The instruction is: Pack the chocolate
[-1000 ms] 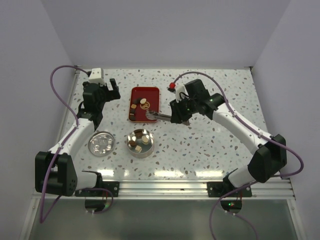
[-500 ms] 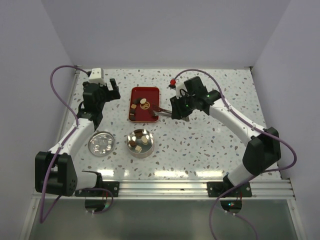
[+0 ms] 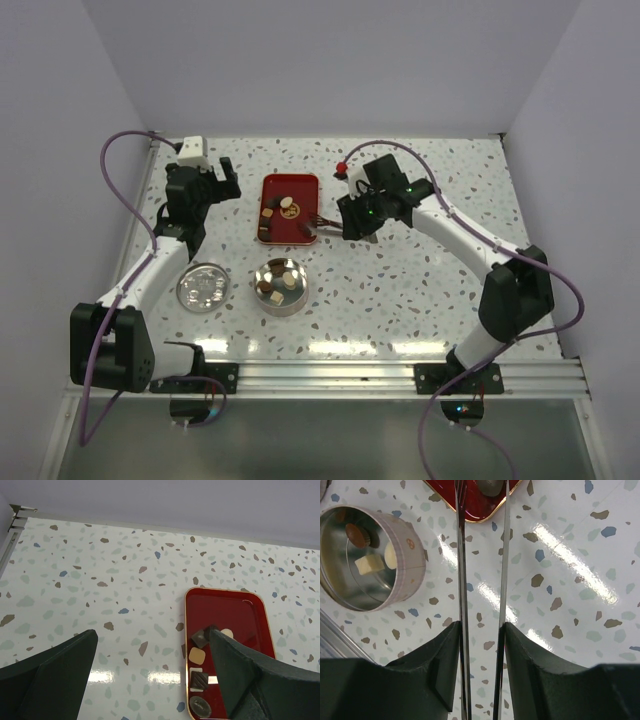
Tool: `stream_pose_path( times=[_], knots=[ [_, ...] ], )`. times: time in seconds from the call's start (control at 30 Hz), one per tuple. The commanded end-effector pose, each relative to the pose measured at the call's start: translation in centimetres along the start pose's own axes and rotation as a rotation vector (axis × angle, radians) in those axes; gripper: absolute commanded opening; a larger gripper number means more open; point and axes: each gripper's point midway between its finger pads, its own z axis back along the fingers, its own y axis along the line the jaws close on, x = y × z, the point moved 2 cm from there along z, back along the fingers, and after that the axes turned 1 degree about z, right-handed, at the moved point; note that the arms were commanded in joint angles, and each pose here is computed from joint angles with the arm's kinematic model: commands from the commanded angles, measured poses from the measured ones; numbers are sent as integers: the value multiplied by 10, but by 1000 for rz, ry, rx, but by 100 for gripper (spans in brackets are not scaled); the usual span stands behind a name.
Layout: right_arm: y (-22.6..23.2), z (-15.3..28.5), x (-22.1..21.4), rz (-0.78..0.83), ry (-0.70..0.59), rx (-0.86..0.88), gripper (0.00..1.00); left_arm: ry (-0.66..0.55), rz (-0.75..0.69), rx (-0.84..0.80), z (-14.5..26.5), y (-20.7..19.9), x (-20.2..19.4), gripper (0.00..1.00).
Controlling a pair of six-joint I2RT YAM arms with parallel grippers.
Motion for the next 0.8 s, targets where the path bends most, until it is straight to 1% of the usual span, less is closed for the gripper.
stream_pose_path(
  times=[0.0,0.33,0.77],
  knots=[
    [1,5,17,34,-43,4,43,-38,7,-12,0,-6,16,100],
    [-3,9,19,43,-36,-31,45,-33,9,-16,-1,-6,14,100],
    [2,2,19,80,24,-26,45,-35,8,-13,-1,-6,14,100]
  ],
)
